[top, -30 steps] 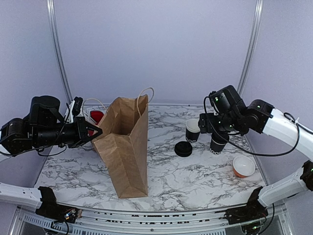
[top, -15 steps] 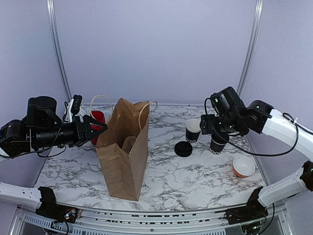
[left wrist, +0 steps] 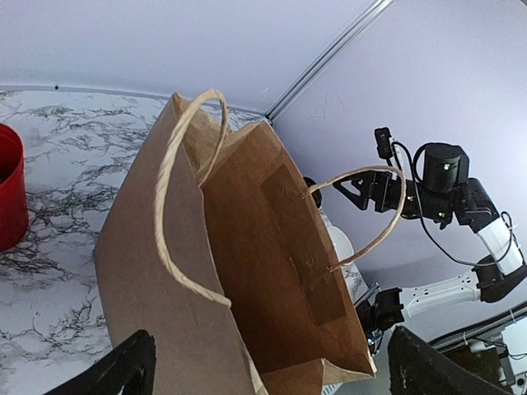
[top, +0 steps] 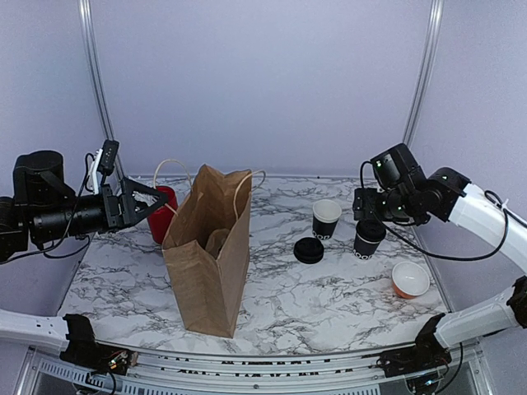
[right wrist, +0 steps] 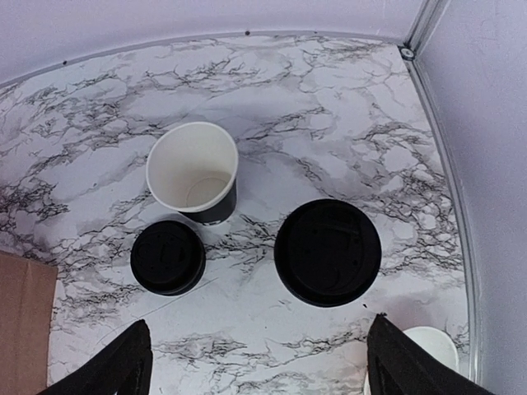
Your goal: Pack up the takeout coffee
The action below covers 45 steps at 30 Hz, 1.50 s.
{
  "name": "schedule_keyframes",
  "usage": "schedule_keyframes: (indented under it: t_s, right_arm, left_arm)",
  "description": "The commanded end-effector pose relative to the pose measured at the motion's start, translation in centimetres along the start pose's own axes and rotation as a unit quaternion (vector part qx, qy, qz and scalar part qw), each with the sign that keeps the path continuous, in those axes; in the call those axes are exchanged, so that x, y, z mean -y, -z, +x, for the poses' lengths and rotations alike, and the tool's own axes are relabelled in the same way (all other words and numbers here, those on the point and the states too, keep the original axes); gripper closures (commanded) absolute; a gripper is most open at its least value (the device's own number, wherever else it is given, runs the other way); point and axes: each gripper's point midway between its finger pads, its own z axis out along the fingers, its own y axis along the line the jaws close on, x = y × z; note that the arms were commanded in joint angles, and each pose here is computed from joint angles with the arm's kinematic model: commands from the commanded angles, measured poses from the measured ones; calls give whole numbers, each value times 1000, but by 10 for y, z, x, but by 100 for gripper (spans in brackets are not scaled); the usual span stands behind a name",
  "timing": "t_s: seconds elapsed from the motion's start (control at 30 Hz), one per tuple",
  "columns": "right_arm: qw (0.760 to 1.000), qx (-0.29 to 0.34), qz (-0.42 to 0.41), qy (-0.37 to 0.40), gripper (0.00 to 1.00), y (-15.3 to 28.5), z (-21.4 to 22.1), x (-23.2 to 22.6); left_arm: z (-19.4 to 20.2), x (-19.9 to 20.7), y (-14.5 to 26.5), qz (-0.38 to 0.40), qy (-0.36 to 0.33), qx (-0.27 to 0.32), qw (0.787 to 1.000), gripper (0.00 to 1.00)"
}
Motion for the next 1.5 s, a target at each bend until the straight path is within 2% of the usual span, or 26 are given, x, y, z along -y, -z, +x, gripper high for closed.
schedule_keyframes:
  t_s: [0.0,0.27,0.53,0.7,0.9,1.47]
  right_arm:
    - [999,1,7,-32,13,4,2,23]
    - [999,-12,17,-50,12,-8,11,51]
    - [998,-37,17,-48,11,-37,18,66]
    - [998,-53,20,-28,11,-54,21,66]
    - [998,-66,19,-11,11,-71,21,63]
    - [996,-86,18,-5,13,-109,23,63]
  left_arm:
    - [-22,0,15,-25,-46,30,998,1]
    - [-63,-39,34,-148,-62,87,983,1]
    - [-69,-113,27,-240,4,65,969,1]
    - [-51,-156,14,-250,56,35,966,1]
    - [-33,-181,5,-244,99,18,965,1]
    - [-5,-190,4,-236,121,8,964,1]
